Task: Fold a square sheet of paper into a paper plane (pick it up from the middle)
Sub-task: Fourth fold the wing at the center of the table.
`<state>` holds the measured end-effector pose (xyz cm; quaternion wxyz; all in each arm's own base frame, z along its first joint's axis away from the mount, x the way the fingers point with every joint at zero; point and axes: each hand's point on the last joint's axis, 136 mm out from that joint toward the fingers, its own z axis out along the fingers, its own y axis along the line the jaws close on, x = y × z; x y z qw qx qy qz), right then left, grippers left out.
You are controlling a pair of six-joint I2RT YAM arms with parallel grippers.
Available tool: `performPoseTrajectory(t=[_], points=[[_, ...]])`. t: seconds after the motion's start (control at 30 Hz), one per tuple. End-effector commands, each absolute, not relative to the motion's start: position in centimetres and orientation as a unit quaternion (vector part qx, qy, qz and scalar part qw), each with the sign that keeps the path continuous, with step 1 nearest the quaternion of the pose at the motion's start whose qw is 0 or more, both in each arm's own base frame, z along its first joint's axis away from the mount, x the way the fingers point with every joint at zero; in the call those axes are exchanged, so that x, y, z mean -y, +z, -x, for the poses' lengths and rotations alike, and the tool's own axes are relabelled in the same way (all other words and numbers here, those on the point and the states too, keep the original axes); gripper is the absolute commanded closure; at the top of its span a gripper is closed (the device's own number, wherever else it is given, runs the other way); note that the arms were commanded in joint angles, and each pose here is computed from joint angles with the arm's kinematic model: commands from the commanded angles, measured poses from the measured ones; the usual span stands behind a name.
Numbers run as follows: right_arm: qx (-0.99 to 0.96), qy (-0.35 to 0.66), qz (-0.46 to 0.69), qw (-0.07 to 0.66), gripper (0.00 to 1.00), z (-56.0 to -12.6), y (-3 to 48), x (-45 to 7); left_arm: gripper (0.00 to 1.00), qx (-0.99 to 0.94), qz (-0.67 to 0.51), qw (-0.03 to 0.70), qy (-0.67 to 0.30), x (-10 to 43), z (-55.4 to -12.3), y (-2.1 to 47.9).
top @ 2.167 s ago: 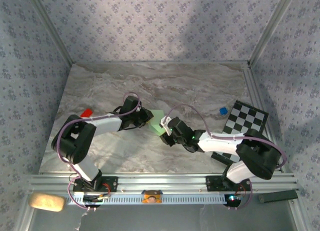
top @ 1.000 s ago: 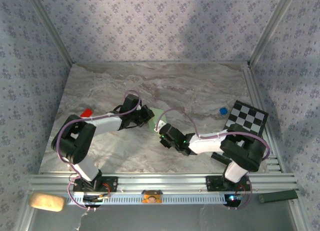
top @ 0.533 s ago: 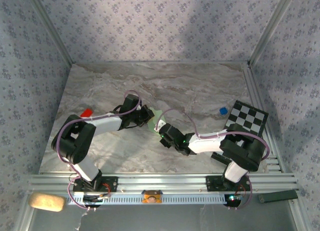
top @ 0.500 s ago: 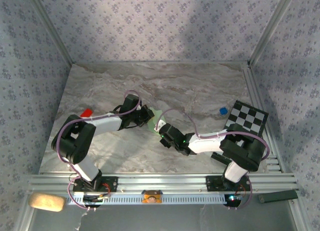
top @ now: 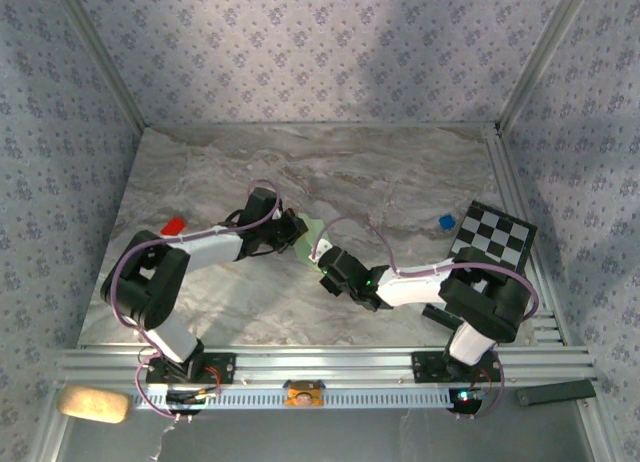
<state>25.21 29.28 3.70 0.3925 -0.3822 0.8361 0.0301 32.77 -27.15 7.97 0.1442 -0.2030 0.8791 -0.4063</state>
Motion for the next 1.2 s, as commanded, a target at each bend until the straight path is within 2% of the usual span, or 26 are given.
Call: performPoseTrajectory(t=[0.0, 0.2, 0.37, 0.57, 0.73, 0.87, 1.17], points=[[-0.840, 0.033, 0.365, 0.401, 0.92, -25.8, 4.2, -29.6, 0.95, -0.872, 0.207, 0.163, -0.413, 26.9, -33.5, 9.3], [-0.844, 0.039, 0.361, 0.395, 0.99, -25.9, 3.9, -29.5, 0.93, -0.873, 0.214, 0.163, -0.407, 26.5, -33.4, 9.1], [-0.853, 0.061, 0.345, 0.386, 1.00, -26.0, 3.9, -29.5, 0.81, -0.875, 0.225, 0.171, -0.392, 25.5, -33.4, 9.0], [-0.856, 0.117, 0.336, 0.376, 1.00, -25.7, 4.0, -30.1, 0.61, -0.878, 0.228, 0.169, -0.385, 24.9, -33.5, 8.8], [-0.855, 0.117, 0.339, 0.374, 1.00, -25.8, 4.0, -30.0, 0.58, -0.880, 0.226, 0.159, -0.386, 24.9, -33.6, 8.6], [-0.855, 0.115, 0.343, 0.372, 1.00, -25.7, 3.8, -29.9, 0.59, -0.882, 0.224, 0.155, -0.385, 25.0, -33.8, 8.6], [-0.855, 0.107, 0.339, 0.378, 0.94, -26.0, 3.8, -29.4, 0.85, -0.888, 0.232, 0.143, -0.370, 24.6, -33.6, 8.0]])
